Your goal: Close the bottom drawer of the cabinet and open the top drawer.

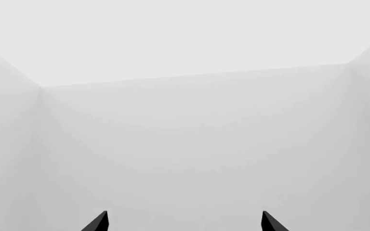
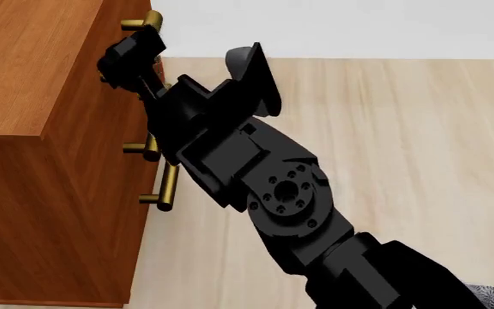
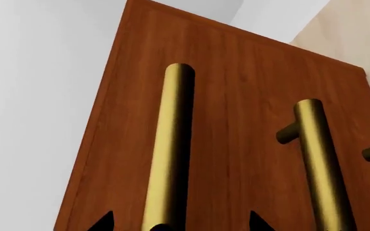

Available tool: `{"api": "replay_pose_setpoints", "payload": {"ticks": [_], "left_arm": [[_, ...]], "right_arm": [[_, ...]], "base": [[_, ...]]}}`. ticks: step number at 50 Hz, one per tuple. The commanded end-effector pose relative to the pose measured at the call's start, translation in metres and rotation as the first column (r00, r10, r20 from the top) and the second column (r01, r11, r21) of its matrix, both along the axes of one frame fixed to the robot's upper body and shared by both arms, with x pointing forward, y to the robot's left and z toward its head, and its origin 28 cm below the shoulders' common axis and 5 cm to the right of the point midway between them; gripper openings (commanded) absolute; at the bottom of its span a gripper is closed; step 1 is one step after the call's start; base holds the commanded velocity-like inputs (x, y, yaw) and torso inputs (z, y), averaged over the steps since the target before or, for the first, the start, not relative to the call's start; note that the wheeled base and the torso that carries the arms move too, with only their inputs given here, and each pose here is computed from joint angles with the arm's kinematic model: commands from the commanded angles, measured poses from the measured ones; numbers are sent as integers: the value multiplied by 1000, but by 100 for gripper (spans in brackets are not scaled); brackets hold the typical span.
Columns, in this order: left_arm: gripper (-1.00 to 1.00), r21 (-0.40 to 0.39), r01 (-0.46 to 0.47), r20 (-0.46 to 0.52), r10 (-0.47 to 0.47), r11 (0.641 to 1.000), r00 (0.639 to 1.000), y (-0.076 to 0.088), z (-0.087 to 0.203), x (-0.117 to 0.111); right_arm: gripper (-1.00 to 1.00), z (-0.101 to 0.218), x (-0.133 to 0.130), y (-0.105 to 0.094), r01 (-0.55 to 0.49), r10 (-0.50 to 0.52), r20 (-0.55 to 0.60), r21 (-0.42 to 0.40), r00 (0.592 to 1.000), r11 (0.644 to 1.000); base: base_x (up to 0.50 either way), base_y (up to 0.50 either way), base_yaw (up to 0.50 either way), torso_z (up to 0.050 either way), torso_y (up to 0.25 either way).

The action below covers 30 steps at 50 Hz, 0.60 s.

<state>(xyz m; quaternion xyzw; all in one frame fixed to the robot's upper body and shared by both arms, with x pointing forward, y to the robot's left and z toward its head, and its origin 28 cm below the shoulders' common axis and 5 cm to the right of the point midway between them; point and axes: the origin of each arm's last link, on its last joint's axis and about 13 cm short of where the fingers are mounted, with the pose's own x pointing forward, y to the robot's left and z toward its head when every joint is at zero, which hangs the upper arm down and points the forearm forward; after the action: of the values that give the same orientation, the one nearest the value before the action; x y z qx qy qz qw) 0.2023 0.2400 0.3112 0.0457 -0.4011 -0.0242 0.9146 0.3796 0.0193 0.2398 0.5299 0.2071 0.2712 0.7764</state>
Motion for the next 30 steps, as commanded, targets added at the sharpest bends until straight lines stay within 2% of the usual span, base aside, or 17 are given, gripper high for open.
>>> {"api": "replay_pose_setpoints", "payload": {"ticks": [1,17,18,30], "left_arm": [[100,-2,-2,0,2,1000,1000,1,0,0],[100,-1,-3,0,3,1000,1000,0,0,1],[100,-1,-2,0,2,1000,1000,0,0,1],[100,0,5,0,-5,1000,1000,-2,1,1]], "right_arm": [[100,-1,0,5,-25,25,2,-8,1000,1000],[100,-2,1,7,-35,35,-6,-6,999,999],[-100,-1,1,7,-30,30,-6,-10,1000,999],[-100,6,-3,0,-7,7,-1,-4,1000,1000]], "base": [[0,0,0,0,0],[1,1,2,0,0],[0,0,0,0,0],[0,0,0,0,0]]}}
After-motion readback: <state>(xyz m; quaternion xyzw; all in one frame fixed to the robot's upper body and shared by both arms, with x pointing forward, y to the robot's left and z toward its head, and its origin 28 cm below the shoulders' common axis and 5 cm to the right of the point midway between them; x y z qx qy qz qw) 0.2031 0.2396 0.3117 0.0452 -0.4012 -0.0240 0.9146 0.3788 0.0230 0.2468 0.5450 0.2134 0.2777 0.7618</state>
